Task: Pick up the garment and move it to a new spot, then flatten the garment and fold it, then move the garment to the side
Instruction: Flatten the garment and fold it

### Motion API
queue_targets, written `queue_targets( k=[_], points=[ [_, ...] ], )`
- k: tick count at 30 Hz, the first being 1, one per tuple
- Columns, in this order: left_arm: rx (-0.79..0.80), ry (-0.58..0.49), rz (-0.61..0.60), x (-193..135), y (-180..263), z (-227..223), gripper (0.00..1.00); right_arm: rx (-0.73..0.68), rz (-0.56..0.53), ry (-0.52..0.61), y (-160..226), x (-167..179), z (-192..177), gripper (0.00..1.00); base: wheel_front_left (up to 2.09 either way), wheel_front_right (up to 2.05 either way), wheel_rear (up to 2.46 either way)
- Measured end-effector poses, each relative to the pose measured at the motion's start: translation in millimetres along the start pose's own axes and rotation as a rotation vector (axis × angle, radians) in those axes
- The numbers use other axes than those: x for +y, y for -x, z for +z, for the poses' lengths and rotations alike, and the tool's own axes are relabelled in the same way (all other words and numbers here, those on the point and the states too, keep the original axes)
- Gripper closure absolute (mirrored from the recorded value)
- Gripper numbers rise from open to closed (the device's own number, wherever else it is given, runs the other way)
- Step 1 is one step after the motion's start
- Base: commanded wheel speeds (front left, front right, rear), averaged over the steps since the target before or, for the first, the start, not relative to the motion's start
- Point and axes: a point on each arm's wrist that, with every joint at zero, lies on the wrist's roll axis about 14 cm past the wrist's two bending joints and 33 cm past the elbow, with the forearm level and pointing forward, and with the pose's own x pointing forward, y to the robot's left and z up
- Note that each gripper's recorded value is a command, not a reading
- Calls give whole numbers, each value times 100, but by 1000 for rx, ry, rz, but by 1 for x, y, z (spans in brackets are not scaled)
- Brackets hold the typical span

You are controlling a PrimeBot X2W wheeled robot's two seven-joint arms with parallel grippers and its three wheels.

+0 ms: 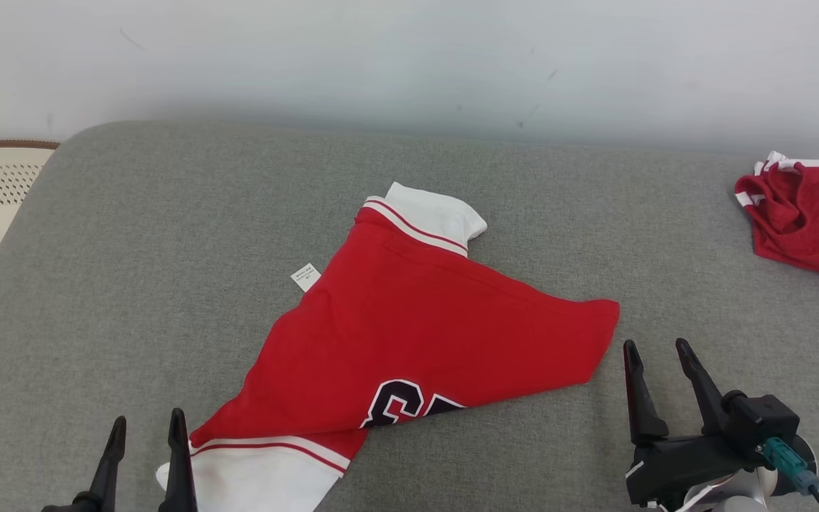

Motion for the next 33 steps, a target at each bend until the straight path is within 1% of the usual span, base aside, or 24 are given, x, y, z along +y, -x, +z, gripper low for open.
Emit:
queue_targets(
  k=[9,16,27,33],
  points=[
    [-1,6,-2,-1,0,-2,0,40,-8,14,1,-8,-11,0,0,0,0],
    [7,10,-3,-2,1,-5,0,91,4,35,-14,-18,-20,0,0,0,0],
    [19,-2,13,6,0,-10,0,235,-13,14,-43,-38,-54,0,0,0,0],
    [35,-8,30,12,1,-15,0,310,-3,-3,-53,-36,-75,0,0,0,0]
  ],
)
